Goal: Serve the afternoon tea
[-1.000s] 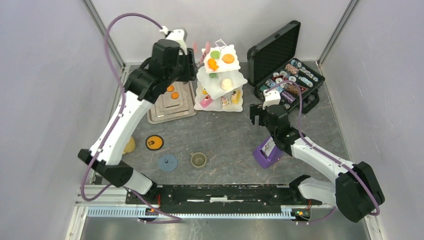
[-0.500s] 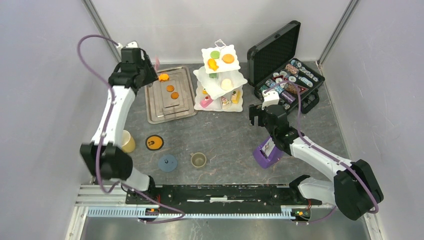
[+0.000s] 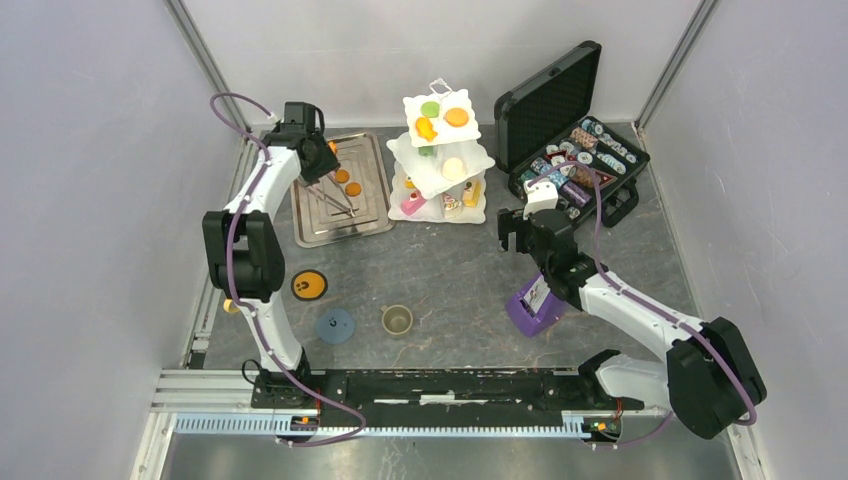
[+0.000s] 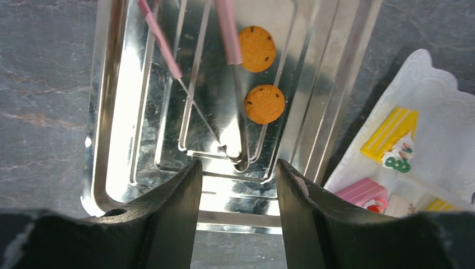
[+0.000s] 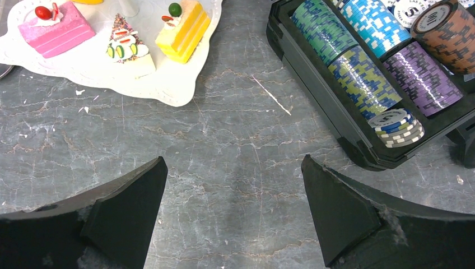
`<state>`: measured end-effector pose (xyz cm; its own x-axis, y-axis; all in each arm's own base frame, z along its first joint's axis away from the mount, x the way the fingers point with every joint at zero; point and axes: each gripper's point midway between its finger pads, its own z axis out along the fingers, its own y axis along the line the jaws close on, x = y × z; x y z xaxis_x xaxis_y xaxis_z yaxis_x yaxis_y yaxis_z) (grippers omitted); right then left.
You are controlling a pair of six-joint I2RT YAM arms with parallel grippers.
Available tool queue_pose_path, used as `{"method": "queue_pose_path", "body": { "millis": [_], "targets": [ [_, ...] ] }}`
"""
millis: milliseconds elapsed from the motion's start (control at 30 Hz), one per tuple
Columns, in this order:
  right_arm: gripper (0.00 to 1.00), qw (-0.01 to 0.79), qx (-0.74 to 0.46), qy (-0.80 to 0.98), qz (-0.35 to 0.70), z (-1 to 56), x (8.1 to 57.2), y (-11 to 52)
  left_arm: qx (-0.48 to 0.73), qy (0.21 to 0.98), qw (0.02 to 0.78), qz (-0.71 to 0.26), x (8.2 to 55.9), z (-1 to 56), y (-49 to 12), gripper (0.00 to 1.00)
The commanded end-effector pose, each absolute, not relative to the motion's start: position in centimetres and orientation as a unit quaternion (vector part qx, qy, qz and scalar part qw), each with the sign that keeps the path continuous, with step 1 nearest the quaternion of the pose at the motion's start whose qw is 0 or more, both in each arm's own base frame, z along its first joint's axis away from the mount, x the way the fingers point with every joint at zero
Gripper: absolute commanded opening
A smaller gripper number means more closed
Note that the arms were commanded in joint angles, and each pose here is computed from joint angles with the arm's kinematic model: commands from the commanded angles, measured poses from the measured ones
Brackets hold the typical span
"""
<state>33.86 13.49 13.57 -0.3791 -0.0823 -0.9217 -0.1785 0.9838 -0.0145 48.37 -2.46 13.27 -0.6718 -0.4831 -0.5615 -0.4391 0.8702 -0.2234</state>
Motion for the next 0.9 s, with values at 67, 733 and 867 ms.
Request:
{"method": "queue_pose_path", "body": {
  "millis": [67, 733, 867],
  "targets": [
    [0.98, 0.571, -0.072, 0.816, 0.053, 15.1, 34.8, 14.1, -0.271, 0.878, 0.389, -0.057, 50.8, 17.5, -3.3, 0.64],
    [0.98, 0.572, -0.071, 0.816, 0.055, 15.2, 34.8, 14.2, -0.388, 0.870, 0.303, 0.016, 50.3, 8.3, -1.6, 0.96],
    [0.98, 0.571, -0.071, 0.816, 0.056, 15.1, 34.8, 14.2, -0.390, 0.872, 0.295, 0.035, 50.8, 6.7, -1.5, 0.94]
  ]
}}
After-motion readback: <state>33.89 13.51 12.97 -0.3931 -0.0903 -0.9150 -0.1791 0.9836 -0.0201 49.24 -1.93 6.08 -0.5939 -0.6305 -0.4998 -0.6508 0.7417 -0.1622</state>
